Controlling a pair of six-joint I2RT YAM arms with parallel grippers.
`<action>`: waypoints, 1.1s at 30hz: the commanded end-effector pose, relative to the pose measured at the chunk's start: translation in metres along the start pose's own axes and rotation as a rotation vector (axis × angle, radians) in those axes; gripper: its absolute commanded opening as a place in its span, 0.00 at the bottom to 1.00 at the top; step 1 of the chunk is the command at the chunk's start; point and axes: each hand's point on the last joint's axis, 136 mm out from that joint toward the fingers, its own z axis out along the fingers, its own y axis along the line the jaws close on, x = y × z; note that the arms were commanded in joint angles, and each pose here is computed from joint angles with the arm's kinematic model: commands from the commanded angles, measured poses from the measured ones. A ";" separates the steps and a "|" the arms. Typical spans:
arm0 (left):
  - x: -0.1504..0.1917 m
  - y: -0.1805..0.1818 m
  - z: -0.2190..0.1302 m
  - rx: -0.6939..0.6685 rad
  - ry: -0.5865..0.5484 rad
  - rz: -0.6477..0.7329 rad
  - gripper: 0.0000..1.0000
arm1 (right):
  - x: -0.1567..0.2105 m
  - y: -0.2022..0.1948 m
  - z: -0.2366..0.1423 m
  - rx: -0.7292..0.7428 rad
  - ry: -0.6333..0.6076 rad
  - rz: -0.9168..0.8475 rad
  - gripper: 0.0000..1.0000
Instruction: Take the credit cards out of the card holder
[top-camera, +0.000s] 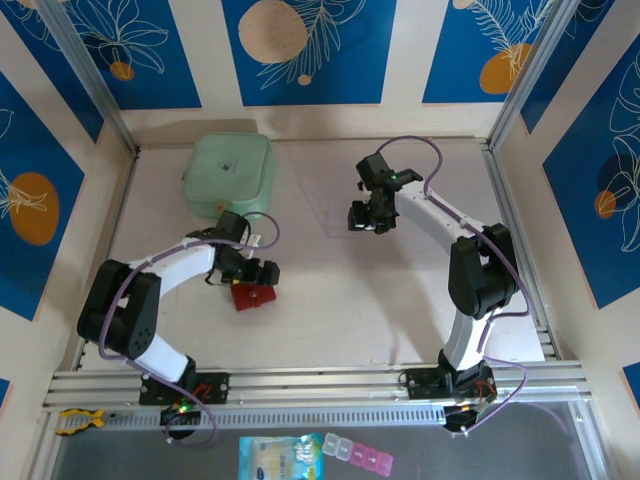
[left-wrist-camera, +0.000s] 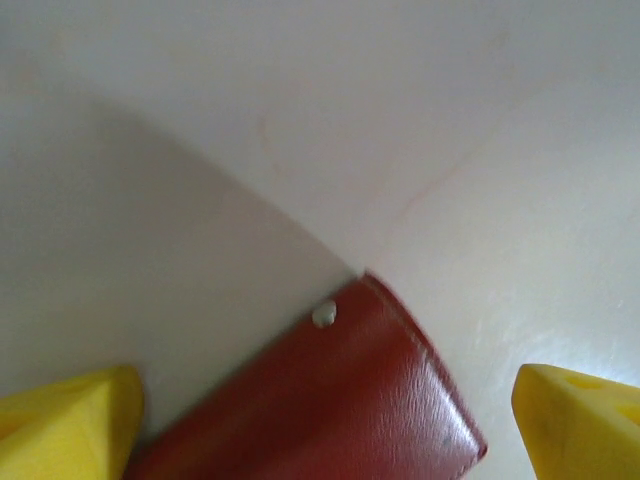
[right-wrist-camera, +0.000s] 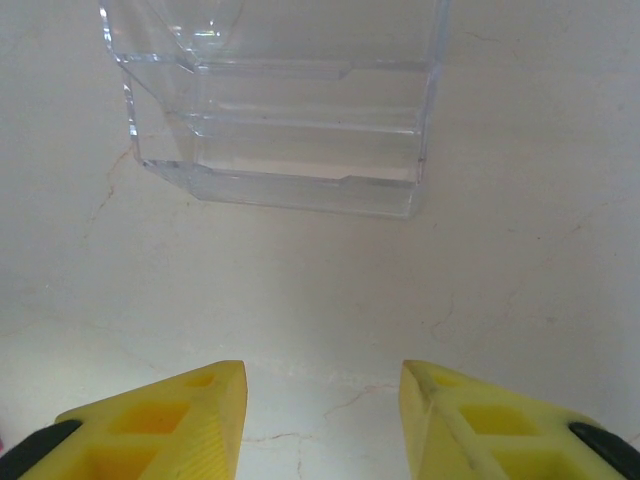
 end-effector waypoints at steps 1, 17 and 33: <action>0.036 0.000 -0.002 -0.063 0.097 -0.018 0.94 | 0.002 0.004 -0.003 -0.034 -0.002 0.009 0.45; 0.068 -0.009 0.007 -0.358 0.212 -0.005 0.92 | 0.009 0.002 0.008 -0.037 0.015 -0.001 0.47; 0.034 -0.074 0.003 -0.273 0.136 -0.040 0.74 | 0.014 -0.010 0.004 -0.029 -0.004 -0.006 0.47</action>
